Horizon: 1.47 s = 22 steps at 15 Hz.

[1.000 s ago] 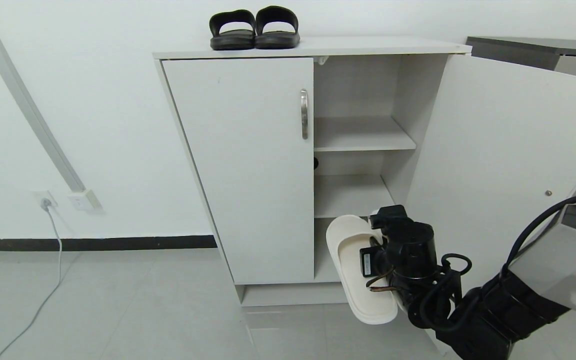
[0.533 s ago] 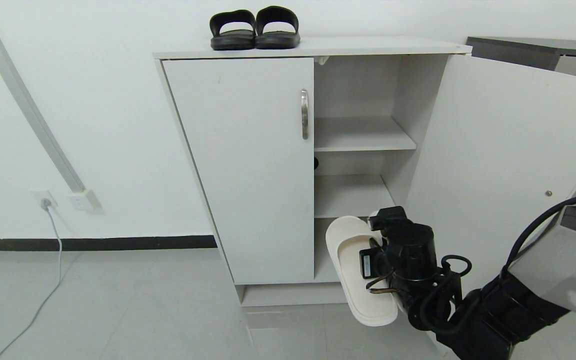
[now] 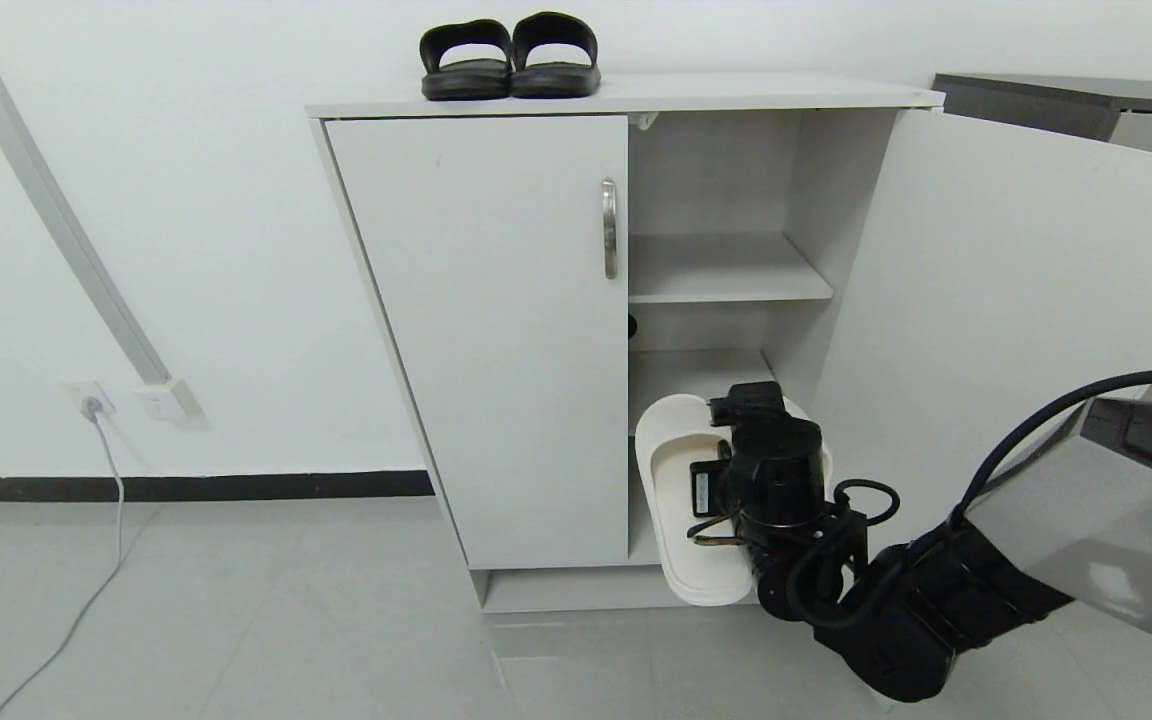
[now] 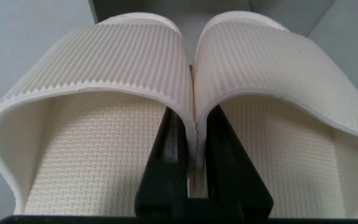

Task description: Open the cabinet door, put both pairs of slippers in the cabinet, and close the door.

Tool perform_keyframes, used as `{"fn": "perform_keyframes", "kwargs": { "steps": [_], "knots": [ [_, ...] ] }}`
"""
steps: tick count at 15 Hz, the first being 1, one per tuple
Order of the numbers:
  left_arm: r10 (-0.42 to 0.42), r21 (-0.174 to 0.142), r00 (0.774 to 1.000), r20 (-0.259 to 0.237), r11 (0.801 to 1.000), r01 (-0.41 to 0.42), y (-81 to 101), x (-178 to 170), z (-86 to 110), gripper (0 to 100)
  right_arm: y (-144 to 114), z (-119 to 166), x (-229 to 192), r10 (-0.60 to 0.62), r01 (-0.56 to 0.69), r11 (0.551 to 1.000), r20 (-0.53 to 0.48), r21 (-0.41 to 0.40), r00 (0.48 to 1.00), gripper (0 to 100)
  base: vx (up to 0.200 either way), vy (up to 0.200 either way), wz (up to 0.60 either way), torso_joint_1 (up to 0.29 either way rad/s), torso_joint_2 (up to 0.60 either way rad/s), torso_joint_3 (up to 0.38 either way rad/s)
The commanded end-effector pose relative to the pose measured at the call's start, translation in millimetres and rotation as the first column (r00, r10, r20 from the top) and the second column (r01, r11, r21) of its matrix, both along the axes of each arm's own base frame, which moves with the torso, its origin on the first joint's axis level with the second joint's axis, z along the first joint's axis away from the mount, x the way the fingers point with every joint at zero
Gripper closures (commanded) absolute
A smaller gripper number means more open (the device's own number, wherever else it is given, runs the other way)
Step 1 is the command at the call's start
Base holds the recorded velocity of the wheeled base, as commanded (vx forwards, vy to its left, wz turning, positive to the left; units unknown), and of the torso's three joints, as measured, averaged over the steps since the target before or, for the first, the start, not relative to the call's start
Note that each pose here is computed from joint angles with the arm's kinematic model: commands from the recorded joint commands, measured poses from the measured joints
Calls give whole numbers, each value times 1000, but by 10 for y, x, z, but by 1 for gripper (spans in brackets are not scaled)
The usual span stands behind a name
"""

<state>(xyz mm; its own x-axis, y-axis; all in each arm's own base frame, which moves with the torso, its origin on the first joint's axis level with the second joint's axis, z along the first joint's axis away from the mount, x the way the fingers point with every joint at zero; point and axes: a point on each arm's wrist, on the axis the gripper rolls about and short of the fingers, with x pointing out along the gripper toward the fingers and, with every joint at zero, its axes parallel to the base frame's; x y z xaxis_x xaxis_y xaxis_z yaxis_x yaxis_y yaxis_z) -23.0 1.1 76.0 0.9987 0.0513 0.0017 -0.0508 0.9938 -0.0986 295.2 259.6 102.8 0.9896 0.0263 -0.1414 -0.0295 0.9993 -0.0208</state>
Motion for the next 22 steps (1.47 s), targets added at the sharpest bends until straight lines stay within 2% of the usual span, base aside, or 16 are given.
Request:
{"fn": "perform_keyframes", "kwargs": {
  "steps": [1,3,8,11,16,19,22],
  "knots": [
    [1,-1,1000,-2,1000,-1,0,1,0,100,58,-41,25,6,-6,1000,-1,0,1000,100,0,0,0,0,0,0],
    [1,-1,1000,-2,1000,-1,0,1,0,100,65,-54,23,7,-7,1000,-4,0,1000,100,0,0,0,0,0,0],
    [2,-1,1000,-2,1000,-2,0,1,0,100,135,-82,-42,17,-18,1000,-6,-3,1000,100,0,-200,0,2,4,1],
    [2,-1,1000,-2,1000,-2,0,1,0,100,121,-88,-29,10,-10,1000,-6,-4,1000,100,0,0,0,0,0,0],
    [-1,-1,1000,-2,1000,1,0,1,0,100,-66,-146,138,-88,88,996,-10,-16,996,100,0,0,0,0,0,0],
    [1,1,1000,-2,1000,-1,0,1,0,100,-76,-206,105,-4,4,1000,-9,-1,1000,100,0,0,0,0,0,0],
    [1,1,1000,-2,1000,-1,0,1,0,100,-56,-226,136,2,-2,1000,-7,-6,1000,100,0,0,0,0,0,0]
  ]
}}
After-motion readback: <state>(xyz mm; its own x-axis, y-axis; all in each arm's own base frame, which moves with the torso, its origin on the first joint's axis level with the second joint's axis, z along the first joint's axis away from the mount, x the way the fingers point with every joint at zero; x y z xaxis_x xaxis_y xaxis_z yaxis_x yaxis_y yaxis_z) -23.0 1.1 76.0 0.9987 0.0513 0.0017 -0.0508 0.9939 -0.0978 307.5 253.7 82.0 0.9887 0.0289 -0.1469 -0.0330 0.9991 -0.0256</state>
